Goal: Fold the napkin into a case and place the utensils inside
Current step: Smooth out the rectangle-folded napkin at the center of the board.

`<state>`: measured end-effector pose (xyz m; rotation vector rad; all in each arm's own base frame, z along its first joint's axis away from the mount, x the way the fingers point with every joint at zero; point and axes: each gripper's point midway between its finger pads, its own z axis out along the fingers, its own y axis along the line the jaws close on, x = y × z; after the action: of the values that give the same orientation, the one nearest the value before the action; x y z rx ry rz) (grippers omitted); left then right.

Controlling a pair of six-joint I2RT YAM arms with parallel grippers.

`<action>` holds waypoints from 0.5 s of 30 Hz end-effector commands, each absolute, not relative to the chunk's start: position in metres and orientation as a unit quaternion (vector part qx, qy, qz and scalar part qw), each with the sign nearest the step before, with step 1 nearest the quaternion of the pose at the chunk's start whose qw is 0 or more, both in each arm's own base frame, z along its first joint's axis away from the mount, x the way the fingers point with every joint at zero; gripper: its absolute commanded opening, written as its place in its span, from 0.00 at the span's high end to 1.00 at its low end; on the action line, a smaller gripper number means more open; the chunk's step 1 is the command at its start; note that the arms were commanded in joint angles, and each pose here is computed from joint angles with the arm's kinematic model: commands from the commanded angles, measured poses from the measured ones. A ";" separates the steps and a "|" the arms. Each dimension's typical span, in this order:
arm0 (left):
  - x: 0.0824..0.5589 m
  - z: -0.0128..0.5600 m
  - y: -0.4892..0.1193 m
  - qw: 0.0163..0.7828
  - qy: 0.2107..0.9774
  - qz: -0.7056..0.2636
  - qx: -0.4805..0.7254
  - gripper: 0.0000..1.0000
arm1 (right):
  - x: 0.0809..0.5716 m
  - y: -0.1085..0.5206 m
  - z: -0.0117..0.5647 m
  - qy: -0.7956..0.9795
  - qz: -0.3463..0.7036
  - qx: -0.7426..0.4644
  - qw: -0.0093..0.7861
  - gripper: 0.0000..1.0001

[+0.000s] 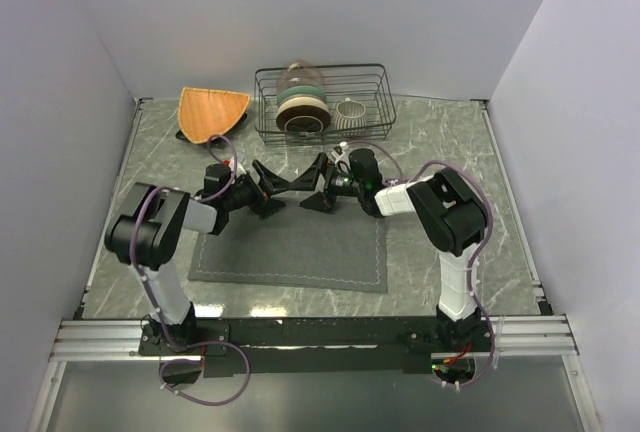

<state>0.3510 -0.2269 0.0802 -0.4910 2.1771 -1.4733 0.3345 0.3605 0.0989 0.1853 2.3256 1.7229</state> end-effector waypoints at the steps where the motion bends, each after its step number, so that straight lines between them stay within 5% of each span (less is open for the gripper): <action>1: 0.392 0.107 -0.229 0.288 0.750 -0.566 -0.186 0.01 | 0.343 0.364 0.089 0.788 0.600 0.068 0.119 0.00; 15: 0.396 0.060 -0.131 0.293 0.762 -0.518 -0.255 0.01 | 0.329 0.313 -0.001 0.841 0.517 0.149 0.060 0.00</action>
<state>0.3997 -0.1585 0.0593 -0.7154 2.0506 -1.4299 0.3393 0.3377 0.0539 0.3217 2.3952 1.7270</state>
